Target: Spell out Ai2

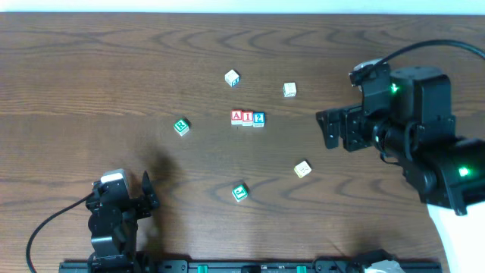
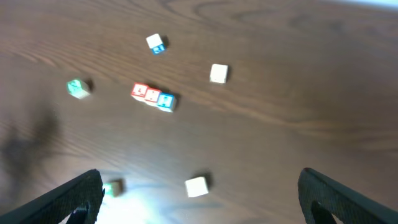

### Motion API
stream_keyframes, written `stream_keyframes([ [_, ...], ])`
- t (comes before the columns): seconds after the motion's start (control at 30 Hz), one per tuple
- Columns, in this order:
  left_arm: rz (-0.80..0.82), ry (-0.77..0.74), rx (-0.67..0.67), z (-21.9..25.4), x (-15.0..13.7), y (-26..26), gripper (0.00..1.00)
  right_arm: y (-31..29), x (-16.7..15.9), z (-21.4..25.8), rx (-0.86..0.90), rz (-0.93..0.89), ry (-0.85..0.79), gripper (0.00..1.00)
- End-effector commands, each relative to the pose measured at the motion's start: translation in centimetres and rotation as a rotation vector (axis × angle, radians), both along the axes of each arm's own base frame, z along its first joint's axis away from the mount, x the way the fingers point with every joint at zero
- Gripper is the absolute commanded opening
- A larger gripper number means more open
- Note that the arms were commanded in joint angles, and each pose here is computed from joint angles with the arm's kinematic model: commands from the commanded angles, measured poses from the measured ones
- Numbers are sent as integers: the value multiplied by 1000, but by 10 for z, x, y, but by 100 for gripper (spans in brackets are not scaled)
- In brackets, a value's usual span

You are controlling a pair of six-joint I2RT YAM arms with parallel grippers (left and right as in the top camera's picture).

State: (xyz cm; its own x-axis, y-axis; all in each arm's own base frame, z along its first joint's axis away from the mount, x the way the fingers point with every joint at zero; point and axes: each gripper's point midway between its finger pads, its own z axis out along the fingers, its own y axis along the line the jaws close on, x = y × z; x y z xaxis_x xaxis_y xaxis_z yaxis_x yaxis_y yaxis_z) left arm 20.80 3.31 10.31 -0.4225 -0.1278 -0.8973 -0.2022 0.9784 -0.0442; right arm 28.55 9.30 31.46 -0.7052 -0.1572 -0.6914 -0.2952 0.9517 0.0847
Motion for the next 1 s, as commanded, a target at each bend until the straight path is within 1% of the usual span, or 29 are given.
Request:
stream_keyframes([
  [0.0, 8, 6, 12, -5, 0, 3, 95, -13, -17, 14, -139, 95, -145, 99],
  [0.17, 8, 6, 12, -5, 0, 3, 95, -22, -48, 15, -156, 125, -326, 99],
  [0.3, 8, 6, 12, -5, 0, 3, 95, -28, -71, -14, -138, 116, -403, 99],
  [0.33, 8, 6, 12, -5, 0, 3, 95, -30, -77, -27, -127, 109, -416, 99],
  [0.43, 8, 6, 12, -5, 0, 3, 95, -34, -92, -62, -91, 82, -432, 99],
  [0.57, 8, 6, 12, -5, 0, 3, 95, -38, -103, -95, -57, 51, -437, 99],
  [0.83, 8, 6, 12, -5, 0, 3, 95, -39, -111, -132, -37, 48, -462, 99],
  [0.97, 8, 6, 12, -5, 0, 3, 95, -32, -110, -154, -27, 82, -413, 99],
])
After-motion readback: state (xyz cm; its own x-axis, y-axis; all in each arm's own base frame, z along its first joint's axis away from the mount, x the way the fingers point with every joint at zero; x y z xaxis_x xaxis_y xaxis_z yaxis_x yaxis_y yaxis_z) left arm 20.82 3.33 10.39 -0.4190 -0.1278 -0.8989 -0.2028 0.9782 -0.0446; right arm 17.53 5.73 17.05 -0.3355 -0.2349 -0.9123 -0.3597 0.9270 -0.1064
